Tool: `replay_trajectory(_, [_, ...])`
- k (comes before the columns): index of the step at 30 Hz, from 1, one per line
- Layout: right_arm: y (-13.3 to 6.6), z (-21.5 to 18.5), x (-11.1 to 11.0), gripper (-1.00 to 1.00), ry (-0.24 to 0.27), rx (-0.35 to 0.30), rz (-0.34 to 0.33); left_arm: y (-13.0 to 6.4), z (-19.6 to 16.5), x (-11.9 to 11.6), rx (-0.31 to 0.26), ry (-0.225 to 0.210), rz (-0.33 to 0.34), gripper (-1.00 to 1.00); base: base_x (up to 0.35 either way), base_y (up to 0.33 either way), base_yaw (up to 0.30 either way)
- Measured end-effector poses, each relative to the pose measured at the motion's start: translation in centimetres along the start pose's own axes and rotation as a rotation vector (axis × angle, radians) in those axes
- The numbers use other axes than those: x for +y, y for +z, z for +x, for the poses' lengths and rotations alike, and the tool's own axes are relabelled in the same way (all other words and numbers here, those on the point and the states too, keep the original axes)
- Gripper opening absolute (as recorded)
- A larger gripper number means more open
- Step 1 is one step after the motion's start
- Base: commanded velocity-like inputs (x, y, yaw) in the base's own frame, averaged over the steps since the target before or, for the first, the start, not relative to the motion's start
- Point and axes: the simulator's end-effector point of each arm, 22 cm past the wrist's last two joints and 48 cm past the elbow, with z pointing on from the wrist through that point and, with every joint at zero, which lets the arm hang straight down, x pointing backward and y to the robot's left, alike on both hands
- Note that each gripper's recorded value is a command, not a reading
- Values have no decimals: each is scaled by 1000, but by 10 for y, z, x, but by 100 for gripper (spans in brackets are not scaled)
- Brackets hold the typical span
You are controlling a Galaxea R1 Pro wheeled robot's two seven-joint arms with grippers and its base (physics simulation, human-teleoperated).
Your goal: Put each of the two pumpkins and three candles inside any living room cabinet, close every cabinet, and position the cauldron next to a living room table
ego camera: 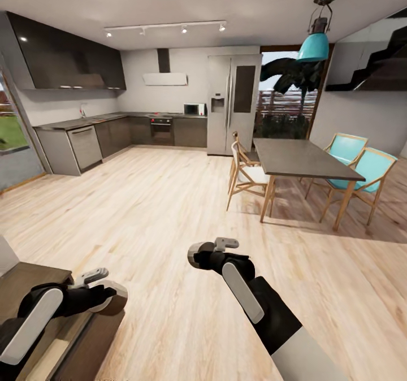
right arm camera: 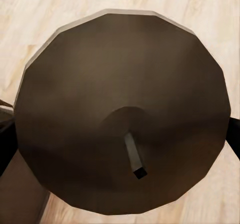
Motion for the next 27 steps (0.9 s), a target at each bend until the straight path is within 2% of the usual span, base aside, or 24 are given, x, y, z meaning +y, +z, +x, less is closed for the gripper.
replay_trajectory(14, [-3, -3, 2, -100, -2, -8, -1, -3, -2, -1, -7, 2, 3, -100, 14, -1, 268])
replay_trajectory(27, [-6, -4, 7, -100, -19, -13, -6, -6, -3, -4, -13, 8, 6, -100, 104, -49, 268])
